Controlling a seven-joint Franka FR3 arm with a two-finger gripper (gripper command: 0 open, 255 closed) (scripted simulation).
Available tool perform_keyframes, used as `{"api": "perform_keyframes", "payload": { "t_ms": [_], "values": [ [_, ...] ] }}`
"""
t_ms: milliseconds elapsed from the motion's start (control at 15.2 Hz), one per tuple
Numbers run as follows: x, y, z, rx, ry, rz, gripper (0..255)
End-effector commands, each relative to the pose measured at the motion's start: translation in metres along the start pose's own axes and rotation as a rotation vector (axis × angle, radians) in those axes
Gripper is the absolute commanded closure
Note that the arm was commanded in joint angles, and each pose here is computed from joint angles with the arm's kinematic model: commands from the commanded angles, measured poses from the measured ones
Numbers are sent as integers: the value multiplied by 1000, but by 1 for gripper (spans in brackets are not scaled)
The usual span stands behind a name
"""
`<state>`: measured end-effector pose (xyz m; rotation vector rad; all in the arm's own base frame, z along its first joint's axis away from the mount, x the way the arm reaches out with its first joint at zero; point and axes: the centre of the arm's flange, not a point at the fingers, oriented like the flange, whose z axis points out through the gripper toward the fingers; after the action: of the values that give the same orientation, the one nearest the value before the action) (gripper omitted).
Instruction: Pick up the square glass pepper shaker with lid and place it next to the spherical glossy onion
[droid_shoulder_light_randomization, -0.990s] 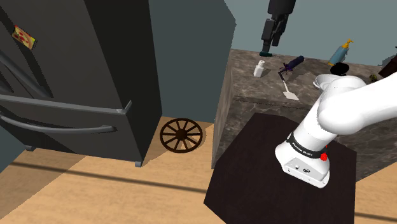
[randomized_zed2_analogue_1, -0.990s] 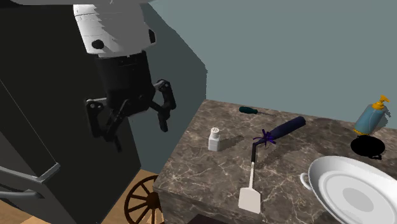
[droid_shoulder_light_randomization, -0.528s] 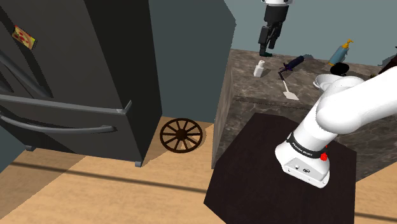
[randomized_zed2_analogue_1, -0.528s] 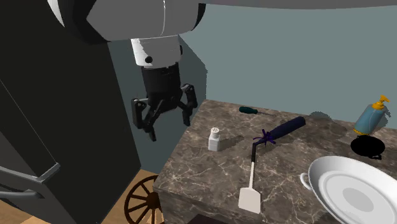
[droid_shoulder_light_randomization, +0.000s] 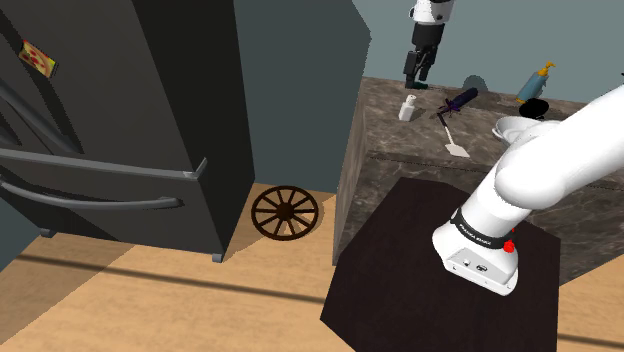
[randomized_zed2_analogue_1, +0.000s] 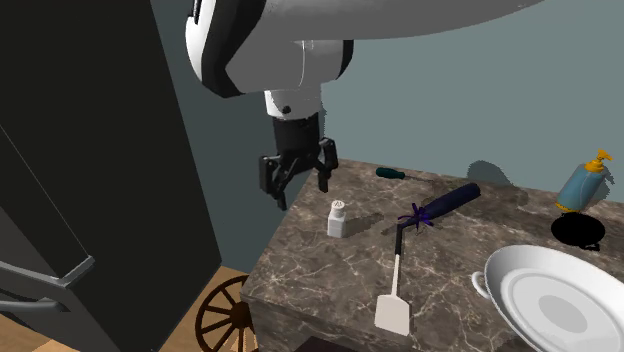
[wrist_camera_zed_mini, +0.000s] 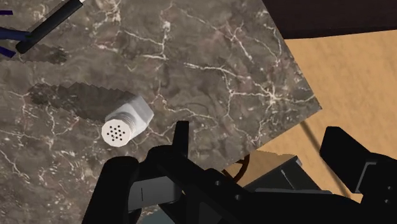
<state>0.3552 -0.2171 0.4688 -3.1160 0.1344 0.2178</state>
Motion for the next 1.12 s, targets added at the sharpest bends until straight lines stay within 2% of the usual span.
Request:
{"api": "perform_keyframes", "payload": {
  "t_ms": [0, 594, 1056],
  "values": [
    [12, 21, 13, -2, 0, 7, 0],
    [55, 120, 61, -3, -2, 41, 0],
    [56, 122, 94, -3, -2, 42, 0]
  ]
}}
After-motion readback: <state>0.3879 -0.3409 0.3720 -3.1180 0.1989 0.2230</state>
